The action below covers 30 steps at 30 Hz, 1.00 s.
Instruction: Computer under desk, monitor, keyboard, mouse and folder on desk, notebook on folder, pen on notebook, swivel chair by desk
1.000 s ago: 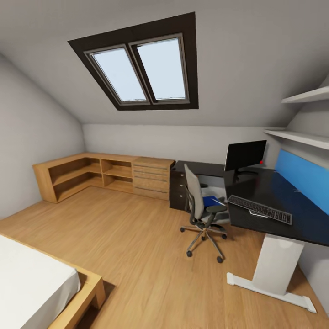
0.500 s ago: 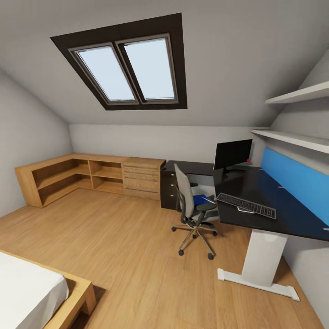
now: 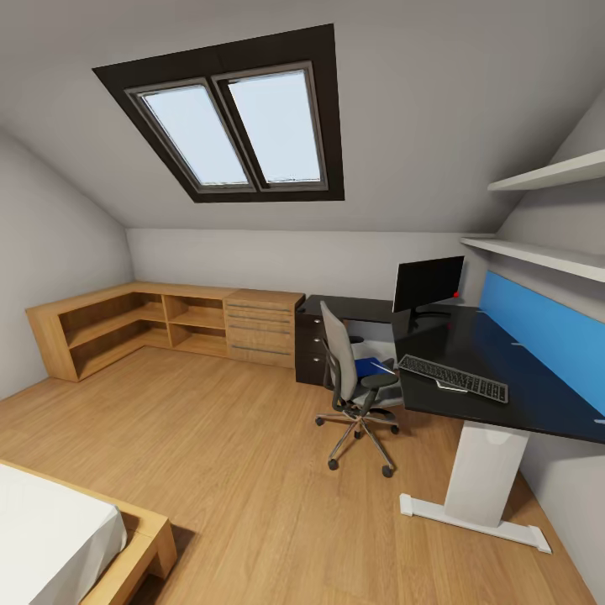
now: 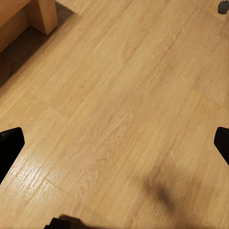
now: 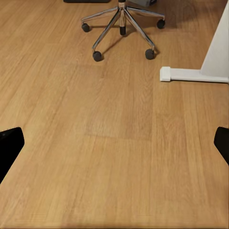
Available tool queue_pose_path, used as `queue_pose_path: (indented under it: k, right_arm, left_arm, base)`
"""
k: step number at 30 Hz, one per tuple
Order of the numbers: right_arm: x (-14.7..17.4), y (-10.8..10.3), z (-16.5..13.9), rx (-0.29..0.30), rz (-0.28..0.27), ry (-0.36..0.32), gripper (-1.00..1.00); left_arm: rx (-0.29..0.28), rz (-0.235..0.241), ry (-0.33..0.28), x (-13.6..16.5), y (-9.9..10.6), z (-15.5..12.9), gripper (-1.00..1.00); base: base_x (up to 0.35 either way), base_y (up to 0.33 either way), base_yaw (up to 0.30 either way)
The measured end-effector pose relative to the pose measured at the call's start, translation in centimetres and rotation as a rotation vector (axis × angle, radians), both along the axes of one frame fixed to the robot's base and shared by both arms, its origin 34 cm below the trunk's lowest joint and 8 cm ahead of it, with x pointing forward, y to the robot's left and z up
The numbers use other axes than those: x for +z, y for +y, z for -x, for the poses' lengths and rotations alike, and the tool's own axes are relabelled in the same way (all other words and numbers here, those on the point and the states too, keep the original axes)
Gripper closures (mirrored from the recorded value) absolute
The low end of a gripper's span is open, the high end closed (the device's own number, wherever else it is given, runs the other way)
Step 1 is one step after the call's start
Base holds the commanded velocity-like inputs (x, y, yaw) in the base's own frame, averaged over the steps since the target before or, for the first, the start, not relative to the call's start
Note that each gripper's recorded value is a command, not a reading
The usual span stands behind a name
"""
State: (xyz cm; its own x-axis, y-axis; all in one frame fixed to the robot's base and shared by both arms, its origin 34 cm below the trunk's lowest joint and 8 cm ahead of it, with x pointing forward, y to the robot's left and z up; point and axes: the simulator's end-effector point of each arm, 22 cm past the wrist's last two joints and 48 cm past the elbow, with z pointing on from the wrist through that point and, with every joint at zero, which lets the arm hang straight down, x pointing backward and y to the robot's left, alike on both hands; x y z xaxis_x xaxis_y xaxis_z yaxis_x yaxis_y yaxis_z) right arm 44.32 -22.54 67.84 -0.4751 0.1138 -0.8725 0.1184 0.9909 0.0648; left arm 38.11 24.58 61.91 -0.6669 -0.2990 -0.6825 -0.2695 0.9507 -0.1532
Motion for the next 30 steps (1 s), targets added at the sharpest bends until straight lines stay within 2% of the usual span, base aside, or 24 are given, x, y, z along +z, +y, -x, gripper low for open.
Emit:
queue_pose_path:
  k: [20,22,30]
  right_arm:
    - [-0.1,-0.1,0.1,0.003,0.002,0.004,-1.00]
    - [-0.1,1.3,0.1,0.063,-0.025,-0.003,-1.00]
    - [0.0,1.8,0.0,0.083,-0.037,-0.006,-1.00]
  left_arm:
    - [0.000,0.000,0.000,0.0,0.0,0.0,-1.00]
    - [0.000,0.000,0.000,0.0,0.0,0.0,-1.00]
    - [0.000,0.000,-0.001,0.0,0.0,0.0,-1.00]
  base:
    - [0.000,0.000,0.000]
    - [0.004,0.012,0.000]
    - [0.119,0.140,0.000]
